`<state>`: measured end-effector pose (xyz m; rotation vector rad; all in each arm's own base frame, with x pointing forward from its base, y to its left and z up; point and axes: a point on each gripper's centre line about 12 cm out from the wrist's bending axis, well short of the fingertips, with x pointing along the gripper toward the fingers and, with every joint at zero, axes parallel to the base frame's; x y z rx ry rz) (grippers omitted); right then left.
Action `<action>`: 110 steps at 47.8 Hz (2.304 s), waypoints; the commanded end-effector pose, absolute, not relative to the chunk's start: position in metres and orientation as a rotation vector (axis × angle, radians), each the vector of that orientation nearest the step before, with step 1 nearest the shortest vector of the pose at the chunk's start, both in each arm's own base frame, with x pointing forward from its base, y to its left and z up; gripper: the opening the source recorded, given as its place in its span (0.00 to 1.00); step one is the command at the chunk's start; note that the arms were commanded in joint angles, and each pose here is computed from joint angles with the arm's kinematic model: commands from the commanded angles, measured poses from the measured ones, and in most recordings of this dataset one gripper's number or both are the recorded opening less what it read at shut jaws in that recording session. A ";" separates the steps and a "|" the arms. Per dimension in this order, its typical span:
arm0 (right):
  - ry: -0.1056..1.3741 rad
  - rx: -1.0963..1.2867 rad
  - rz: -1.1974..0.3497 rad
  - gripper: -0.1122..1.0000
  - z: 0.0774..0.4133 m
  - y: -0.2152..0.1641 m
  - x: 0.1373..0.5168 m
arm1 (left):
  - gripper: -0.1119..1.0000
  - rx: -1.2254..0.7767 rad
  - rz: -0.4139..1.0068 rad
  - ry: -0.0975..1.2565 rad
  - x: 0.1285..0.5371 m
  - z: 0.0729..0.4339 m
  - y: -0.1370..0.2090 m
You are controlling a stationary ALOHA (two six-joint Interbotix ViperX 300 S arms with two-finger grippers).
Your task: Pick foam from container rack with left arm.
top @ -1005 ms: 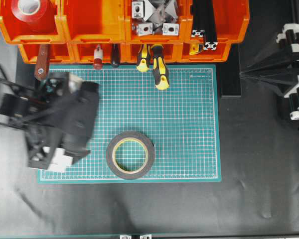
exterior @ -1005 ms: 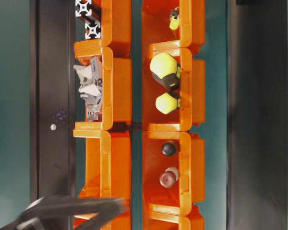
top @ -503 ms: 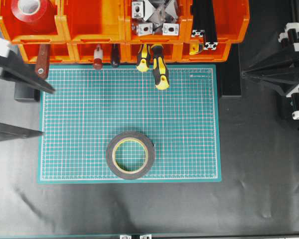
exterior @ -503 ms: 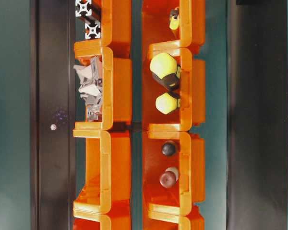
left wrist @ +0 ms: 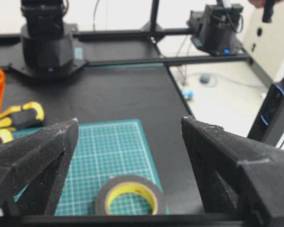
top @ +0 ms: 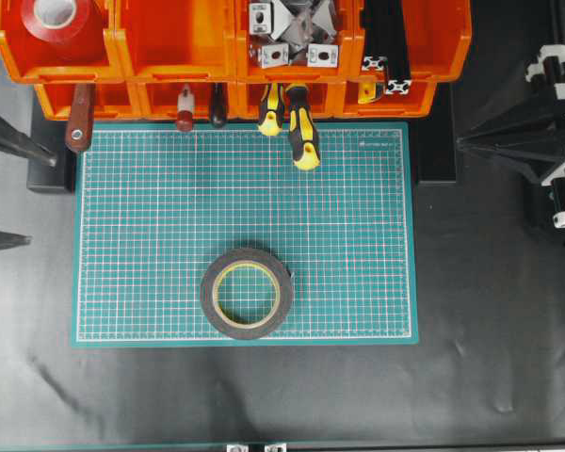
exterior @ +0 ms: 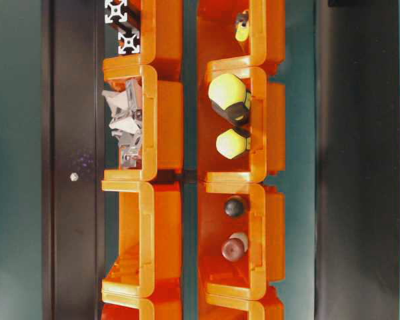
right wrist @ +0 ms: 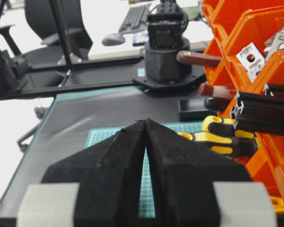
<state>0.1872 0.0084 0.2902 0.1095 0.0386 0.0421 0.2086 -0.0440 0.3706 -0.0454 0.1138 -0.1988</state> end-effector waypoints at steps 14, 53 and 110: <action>0.024 0.113 0.053 0.10 0.297 0.011 0.190 | 0.86 -0.060 -0.213 0.068 0.198 0.378 -0.044; -0.038 0.097 0.085 0.10 0.298 0.016 0.189 | 0.86 -0.060 -0.221 0.065 0.194 0.379 -0.045; -0.020 0.097 0.085 0.10 0.292 0.016 0.192 | 0.86 -0.064 -0.220 0.070 0.194 0.377 -0.045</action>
